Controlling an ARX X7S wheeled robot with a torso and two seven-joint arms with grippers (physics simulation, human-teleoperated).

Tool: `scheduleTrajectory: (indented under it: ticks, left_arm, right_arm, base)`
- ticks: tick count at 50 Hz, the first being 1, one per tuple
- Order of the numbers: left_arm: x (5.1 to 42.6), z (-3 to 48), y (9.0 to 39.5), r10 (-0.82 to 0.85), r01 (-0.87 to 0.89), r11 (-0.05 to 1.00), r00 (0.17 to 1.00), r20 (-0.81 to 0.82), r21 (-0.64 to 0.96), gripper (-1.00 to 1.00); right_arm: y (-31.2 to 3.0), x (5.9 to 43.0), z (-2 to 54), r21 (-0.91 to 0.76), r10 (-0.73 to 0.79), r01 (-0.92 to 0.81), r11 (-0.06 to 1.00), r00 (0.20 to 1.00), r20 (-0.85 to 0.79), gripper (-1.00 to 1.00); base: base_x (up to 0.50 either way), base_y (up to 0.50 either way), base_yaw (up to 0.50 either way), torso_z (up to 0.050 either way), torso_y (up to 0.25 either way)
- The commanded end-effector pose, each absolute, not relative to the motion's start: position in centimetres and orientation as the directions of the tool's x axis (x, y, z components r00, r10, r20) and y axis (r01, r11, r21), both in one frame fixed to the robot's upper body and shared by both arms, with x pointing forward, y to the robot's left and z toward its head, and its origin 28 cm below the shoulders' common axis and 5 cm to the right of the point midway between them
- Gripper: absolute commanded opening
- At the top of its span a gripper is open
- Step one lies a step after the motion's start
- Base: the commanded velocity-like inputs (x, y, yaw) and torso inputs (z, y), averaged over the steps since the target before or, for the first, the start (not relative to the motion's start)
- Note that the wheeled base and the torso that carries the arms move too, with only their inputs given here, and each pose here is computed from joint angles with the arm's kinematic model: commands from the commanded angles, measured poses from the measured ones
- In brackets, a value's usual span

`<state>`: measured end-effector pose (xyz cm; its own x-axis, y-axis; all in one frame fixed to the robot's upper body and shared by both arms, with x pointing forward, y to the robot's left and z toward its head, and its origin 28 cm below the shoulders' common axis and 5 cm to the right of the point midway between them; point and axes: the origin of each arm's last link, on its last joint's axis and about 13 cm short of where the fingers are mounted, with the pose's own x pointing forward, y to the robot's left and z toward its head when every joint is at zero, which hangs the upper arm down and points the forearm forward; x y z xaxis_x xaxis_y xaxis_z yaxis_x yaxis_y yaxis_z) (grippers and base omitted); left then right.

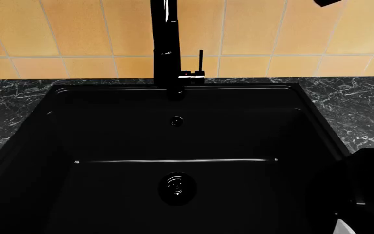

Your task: Pick the lemon, grape from the counter and place them in the cabinet. Then close the cabinet.

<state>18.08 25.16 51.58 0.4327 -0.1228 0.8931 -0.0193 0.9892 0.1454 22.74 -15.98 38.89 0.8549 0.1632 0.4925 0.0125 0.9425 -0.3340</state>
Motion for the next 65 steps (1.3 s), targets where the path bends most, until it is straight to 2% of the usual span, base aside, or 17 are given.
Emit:
scheduleTrajectory:
  ticks: [1, 23, 37, 65]
  left_arm:
    - [17.4, 48.9, 24.6, -0.153, -0.038, 0.981, 0.438, 0.886, 0.188, 1.00]
    - [17.4, 44.1, 24.9, -0.115, -0.043, 0.987, 0.497, 0.860, 0.157, 1.00]
    - [18.9, 41.6, 25.4, -0.073, -0.070, 0.987, 0.604, 0.794, 0.144, 1.00]
    - [20.9, 36.7, 26.4, -0.002, -0.119, 0.984, 0.730, 0.683, 0.130, 1.00]
  right_arm:
    - [-16.1, 22.7, 38.9, -0.332, 0.159, 0.017, 0.943, 0.854, 0.495, 1.00]
    - [-16.2, 22.6, 39.0, -0.331, 0.153, 0.024, 0.943, 0.853, 0.499, 1.00]
    - [-16.2, 22.6, 39.0, -0.336, 0.155, 0.025, 0.941, 0.854, 0.497, 1.00]
    - [-16.3, 23.2, 34.6, -0.285, 0.112, 0.030, 0.958, 0.876, 0.469, 1.00]
  base:
    - [0.00, 0.00, 0.00, 0.000, 0.000]
    - [0.00, 0.00, 0.00, 0.000, 0.000]
    - [0.00, 0.00, 0.00, 0.000, 0.000]
    - [0.00, 0.00, 0.00, 0.000, 0.000]
